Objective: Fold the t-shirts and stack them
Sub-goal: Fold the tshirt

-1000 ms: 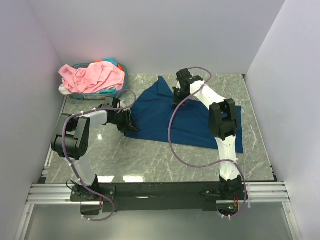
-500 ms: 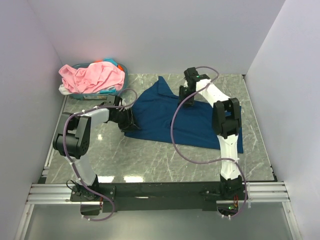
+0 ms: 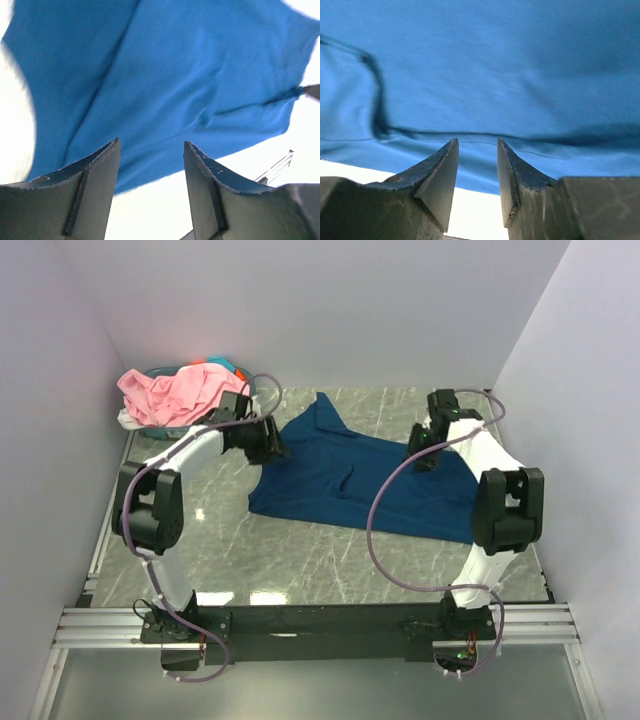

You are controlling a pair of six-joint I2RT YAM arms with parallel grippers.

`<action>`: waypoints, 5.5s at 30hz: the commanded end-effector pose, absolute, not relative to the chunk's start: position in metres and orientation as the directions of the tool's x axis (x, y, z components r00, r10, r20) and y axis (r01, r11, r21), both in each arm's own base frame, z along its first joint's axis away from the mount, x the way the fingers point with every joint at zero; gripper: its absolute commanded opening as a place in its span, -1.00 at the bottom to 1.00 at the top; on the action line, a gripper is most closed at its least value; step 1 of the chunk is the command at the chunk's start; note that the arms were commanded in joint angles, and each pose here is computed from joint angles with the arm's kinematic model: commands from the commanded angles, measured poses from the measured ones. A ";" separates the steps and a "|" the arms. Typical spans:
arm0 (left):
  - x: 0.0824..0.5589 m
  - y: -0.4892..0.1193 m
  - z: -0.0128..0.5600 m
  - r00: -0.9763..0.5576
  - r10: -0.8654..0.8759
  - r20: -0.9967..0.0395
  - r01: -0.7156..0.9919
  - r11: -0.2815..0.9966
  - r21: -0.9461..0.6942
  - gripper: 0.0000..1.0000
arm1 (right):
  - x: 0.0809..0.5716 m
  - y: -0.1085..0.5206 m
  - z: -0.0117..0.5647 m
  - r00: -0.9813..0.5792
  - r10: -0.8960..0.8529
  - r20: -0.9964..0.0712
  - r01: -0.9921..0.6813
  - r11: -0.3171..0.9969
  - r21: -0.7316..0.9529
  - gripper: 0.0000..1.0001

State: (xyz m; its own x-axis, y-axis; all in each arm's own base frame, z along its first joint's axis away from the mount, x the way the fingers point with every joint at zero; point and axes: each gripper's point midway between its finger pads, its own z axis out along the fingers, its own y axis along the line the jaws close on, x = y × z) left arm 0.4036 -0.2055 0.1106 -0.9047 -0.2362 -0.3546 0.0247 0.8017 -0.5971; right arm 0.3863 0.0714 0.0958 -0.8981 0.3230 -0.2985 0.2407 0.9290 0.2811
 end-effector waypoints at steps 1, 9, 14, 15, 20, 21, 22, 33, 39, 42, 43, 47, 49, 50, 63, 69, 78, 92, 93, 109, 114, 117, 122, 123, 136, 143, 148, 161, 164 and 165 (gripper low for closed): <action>0.416 -0.229 0.110 -0.917 -0.187 -0.353 0.074 0.788 -0.612 0.19 | 0.378 0.046 0.093 -0.879 0.361 -0.312 0.280 0.920 0.275 -0.13; 0.414 -0.263 0.059 -0.961 -0.104 -0.256 0.082 0.779 -0.621 0.17 | 0.352 -0.006 0.068 -0.846 0.478 -0.235 0.422 0.871 0.253 -0.13; 0.404 -0.258 0.035 -0.972 -0.091 -0.219 0.061 0.797 -0.601 0.16 | 0.335 -0.025 0.051 -0.826 0.535 -0.179 0.494 0.839 0.228 -0.14; 0.401 -0.256 0.030 -0.973 -0.091 -0.212 0.054 0.804 -0.593 0.16 | 0.332 -0.027 0.048 -0.822 0.543 -0.172 0.503 0.834 0.227 -0.14; 0.393 -0.248 0.016 -0.976 -0.083 -0.202 0.047 0.825 -0.564 0.16 | 0.322 -0.038 0.031 -0.805 0.580 -0.126 0.554 0.810 0.192 -0.15; 0.390 -0.247 0.012 -0.978 -0.083 -0.192 0.040 0.828 -0.559 0.16 | 0.320 -0.039 0.028 -0.804 0.583 -0.116 0.560 0.808 0.184 -0.15; 0.389 -0.245 0.010 -0.978 -0.084 -0.192 0.037 0.832 -0.554 0.16 | 0.318 -0.039 0.026 -0.805 0.585 -0.101 0.564 0.807 0.175 -0.15; 0.363 -0.227 -0.003 -0.981 -0.106 -0.164 -0.010 0.866 -0.499 0.17 | 0.281 -0.038 -0.001 -0.788 0.614 0.055 0.616 0.783 0.087 -0.18; 0.342 -0.213 -0.006 -0.982 -0.120 -0.147 -0.039 0.886 -0.462 0.18 | 0.258 -0.034 -0.004 -0.769 0.630 0.110 0.638 0.768 0.061 -0.18; 0.329 -0.208 -0.007 -0.983 -0.123 -0.135 -0.049 0.890 -0.454 0.18 | 0.247 -0.032 -0.005 -0.756 0.642 0.129 0.651 0.758 0.043 -0.19; 0.325 -0.208 -0.007 -0.983 -0.125 -0.132 -0.052 0.888 -0.457 0.18 | 0.241 -0.032 -0.005 -0.751 0.648 0.132 0.656 0.754 0.030 -0.19; 0.307 -0.205 -0.004 -0.984 -0.128 -0.122 -0.058 0.885 -0.461 0.18 | 0.226 -0.033 -0.005 -0.743 0.657 0.128 0.662 0.750 -0.001 -0.19; 0.302 -0.205 0.001 -0.984 -0.122 -0.133 -0.049 0.888 -0.458 0.18 | 0.219 -0.032 -0.003 -0.740 0.660 0.126 0.664 0.747 -0.011 -0.19; 0.296 -0.204 0.000 -0.985 -0.119 -0.124 -0.051 0.891 -0.451 0.18 | 0.218 -0.032 -0.003 -0.740 0.661 0.125 0.666 0.746 -0.011 -0.18; 0.346 -0.229 0.086 -0.944 -0.112 -0.310 0.066 0.857 -0.511 0.23 | 0.303 -0.067 0.091 -0.732 0.638 -0.237 0.636 0.766 0.099 -0.16; 0.395 -0.249 0.125 -0.910 -0.110 -0.399 0.133 0.835 -0.534 0.25 | 0.354 -0.096 0.118 -0.691 0.594 -0.412 0.615 0.783 0.096 -0.15; 0.461 -0.273 0.147 -0.868 -0.107 -0.485 0.210 0.805 -0.555 0.25 | 0.416 -0.128 0.098 -0.662 0.580 -0.475 0.627 0.776 0.075 -0.15; 0.512 -0.252 0.133 -0.855 -0.224 -0.468 0.129 0.782 -0.609 0.24 | 0.429 -0.151 0.054 -0.668 0.627 -0.402 0.667 0.743 0.050 -0.16; 0.515 -0.251 0.132 -0.854 -0.225 -0.468 0.127 0.783 -0.609 0.24 | 0.429 -0.152 0.049 -0.672 0.628 -0.393 0.668 0.743 0.046 -0.16; 0.530 -0.242 0.104 -0.858 -0.250 -0.449 0.080 0.799 -0.596 0.20 | 0.419 -0.143 0.027 -0.688 0.654 -0.316 0.678 0.734 0.043 -0.27; 0.544 -0.243 0.096 -0.844 -0.246 -0.477 0.102 0.800 -0.592 0.20 | 0.419 -0.144 0.025 -0.689 0.657 -0.306 0.681 0.732 0.039 -0.52; 0.554 -0.248 0.092 -0.834 -0.229 -0.502 0.139 0.793 -0.593 0.20 | 0.421 -0.143 0.026 -0.690 0.656 -0.304 0.679 0.733 0.041 -0.63; 0.571 -0.251 0.082 -0.816 -0.239 -0.527 0.166 0.775 -0.609 0.20 | 0.419 -0.142 0.028 -0.692 0.659 -0.295 0.679 0.733 0.042 -0.73; 0.574 -0.252 0.083 -0.810 -0.247 -0.533 0.169 0.771 -0.614 0.20 | 0.420 -0.141 0.027 -0.694 0.659 -0.290 0.678 0.734 0.048 -0.74; 0.627 -0.253 0.090 -0.705 -0.364 -0.609 0.193 0.728 -0.658 0.22 | 0.417 -0.134 0.026 -0.697 0.666 -0.268 0.675 0.735 0.071 -0.76; 0.639 -0.260 0.088 -0.671 -0.388 -0.632 0.212 0.716 -0.665 0.22 | 0.425 -0.134 0.029 -0.698 0.663 -0.271 0.669 0.739 0.086 -0.77; 0.643 -0.269 0.088 -0.664 -0.395 -0.635 0.219 0.708 -0.671 0.23 | 0.433 -0.131 0.032 -0.700 0.663 -0.266 0.658 0.743 0.119 -0.77; 0.637 -0.279 0.064 -0.699 -0.394 -0.597 0.187 0.705 -0.684 0.15 | 0.430 -0.129 0.029 -0.703 0.662 -0.261 0.656 0.745 0.123 -0.78; 0.638 -0.278 0.058 -0.704 -0.395 -0.590 0.170 0.713 -0.680 0.08 | 0.429 -0.128 0.029 -0.701 0.664 -0.260 0.658 0.743 0.125 -0.78; 0.638 -0.278 0.057 -0.703 -0.395 -0.591 0.167 0.716 -0.678 0.06 | 0.429 -0.128 0.030 -0.701 0.664 -0.259 0.657 0.743 0.126 -0.78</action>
State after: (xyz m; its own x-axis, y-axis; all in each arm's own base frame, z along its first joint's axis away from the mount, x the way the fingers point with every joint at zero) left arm 0.6277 -0.2753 0.0501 -0.7278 -0.3767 -0.5730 0.1595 0.7197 -0.6757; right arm 0.4271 -0.1250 0.0289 -0.7088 0.6582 -0.2536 0.6525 0.7484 0.1187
